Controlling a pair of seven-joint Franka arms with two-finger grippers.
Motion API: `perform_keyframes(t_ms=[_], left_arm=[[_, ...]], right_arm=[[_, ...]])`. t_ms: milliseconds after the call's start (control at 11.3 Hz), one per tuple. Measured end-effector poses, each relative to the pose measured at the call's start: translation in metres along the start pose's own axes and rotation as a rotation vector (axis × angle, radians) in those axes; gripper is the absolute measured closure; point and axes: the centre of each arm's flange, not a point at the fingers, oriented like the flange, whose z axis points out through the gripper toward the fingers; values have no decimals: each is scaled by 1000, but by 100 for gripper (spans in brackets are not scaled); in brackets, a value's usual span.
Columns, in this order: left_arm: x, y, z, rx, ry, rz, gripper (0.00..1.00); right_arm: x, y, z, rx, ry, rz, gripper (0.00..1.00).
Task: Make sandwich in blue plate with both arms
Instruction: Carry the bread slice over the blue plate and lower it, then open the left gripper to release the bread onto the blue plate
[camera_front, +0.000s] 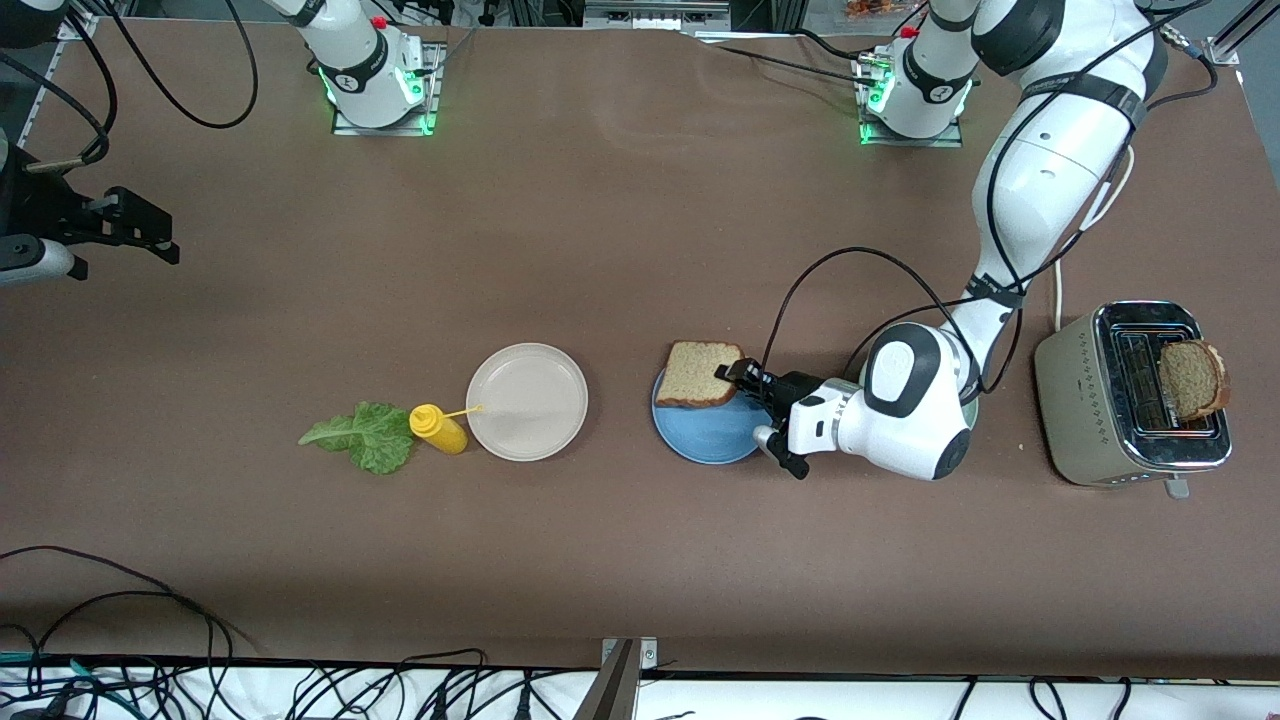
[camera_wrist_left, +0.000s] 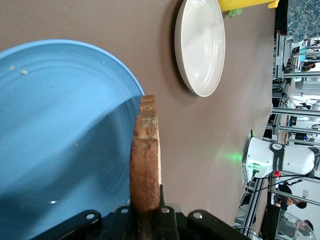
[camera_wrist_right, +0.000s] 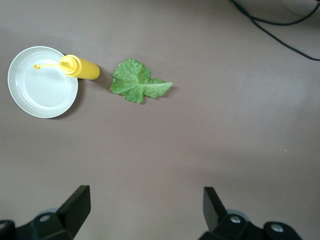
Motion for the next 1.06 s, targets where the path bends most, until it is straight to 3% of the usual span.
perform_keyframes(t_ms=[709,1064], left_arm=[[-4,-17,-9,14,9,-22,89],[-3,-19,-13,17,16,9,41]], right_arm=[[0,2,0,0,0,8,0],[2,3,6,0,-10,8,0]])
